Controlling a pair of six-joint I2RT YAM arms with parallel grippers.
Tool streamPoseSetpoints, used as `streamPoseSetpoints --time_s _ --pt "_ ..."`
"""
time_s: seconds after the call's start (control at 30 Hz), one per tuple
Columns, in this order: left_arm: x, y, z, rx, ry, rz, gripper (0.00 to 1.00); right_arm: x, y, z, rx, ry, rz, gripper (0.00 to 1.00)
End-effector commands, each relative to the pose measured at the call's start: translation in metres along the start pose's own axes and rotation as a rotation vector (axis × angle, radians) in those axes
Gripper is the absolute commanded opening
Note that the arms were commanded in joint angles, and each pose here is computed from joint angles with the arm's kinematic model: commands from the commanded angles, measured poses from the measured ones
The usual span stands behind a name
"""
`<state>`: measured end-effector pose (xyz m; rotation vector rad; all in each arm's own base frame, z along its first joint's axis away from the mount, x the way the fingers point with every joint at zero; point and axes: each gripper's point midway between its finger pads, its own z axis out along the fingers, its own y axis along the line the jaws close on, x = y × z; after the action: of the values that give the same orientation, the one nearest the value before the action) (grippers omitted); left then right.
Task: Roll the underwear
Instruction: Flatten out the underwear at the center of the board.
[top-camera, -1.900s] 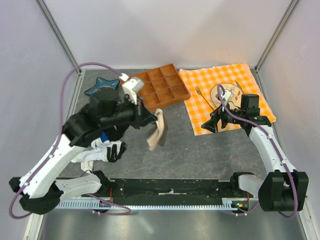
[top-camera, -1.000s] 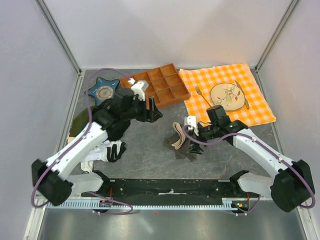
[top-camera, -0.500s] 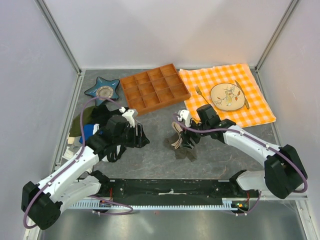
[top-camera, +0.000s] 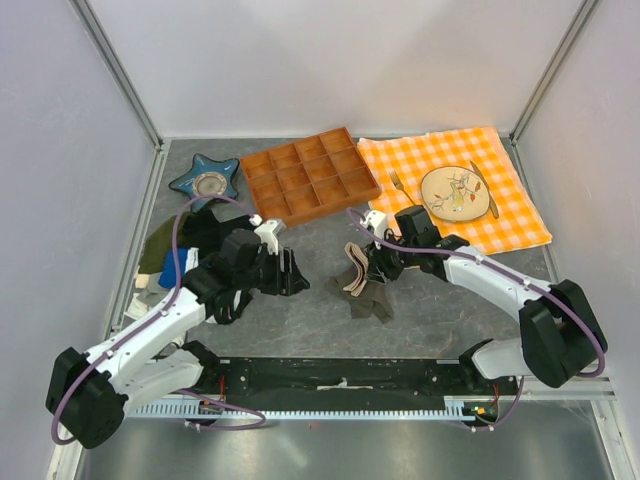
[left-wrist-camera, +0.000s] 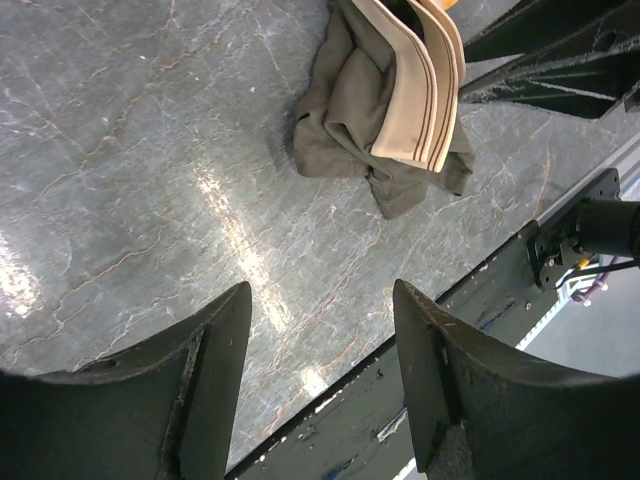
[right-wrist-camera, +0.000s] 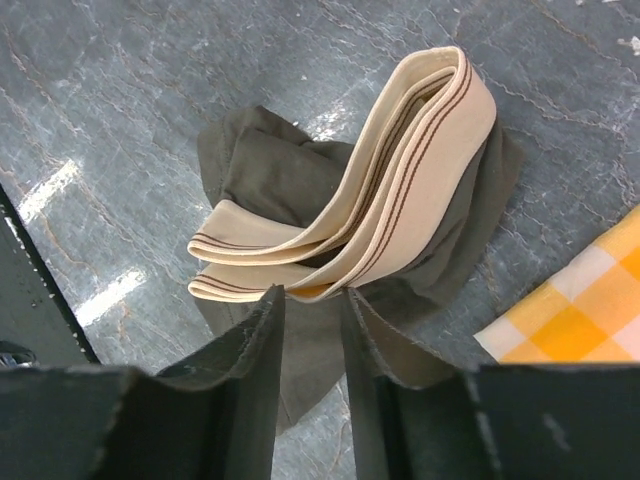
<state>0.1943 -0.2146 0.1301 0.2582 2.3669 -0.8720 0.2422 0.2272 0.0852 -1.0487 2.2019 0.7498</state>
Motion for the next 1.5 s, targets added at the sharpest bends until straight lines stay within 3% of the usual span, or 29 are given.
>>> streamPoseSetpoints --time_s 0.0,0.2,0.7,0.87,0.97,1.07,1.17,1.2,1.47 --pt "-0.007 -0.016 0.007 0.070 -0.016 -0.009 0.64 -0.015 -0.013 -0.002 0.045 -0.043 0.019 0.33" --pt "-0.010 -0.036 0.022 0.161 -0.004 0.021 0.64 -0.012 -0.035 -0.006 0.127 -0.032 0.050 0.14" --pt "-0.010 -0.083 0.106 0.155 0.138 0.167 0.61 -0.017 -0.043 -0.018 0.106 -0.064 0.053 0.04" --pt "0.007 -0.073 0.123 0.040 0.209 0.212 0.60 -0.018 -0.042 -0.019 0.096 -0.069 0.050 0.03" --pt "0.012 -0.060 0.130 -0.057 0.241 0.239 0.55 -0.018 -0.040 -0.019 0.085 -0.070 0.048 0.03" --pt "0.012 -0.057 0.134 -0.108 0.247 0.277 0.42 -0.019 -0.040 -0.019 0.081 -0.071 0.044 0.03" --pt "0.010 -0.058 0.133 -0.141 0.239 0.305 0.18 -0.020 -0.038 -0.020 0.072 -0.074 0.039 0.02" --pt "0.010 -0.059 0.131 -0.144 0.239 0.311 0.02 -0.020 -0.037 -0.020 0.068 -0.075 0.035 0.01" --pt "-0.012 -0.070 0.085 -0.136 0.161 0.318 0.02 -0.033 -0.026 -0.035 0.021 -0.071 -0.077 0.00"
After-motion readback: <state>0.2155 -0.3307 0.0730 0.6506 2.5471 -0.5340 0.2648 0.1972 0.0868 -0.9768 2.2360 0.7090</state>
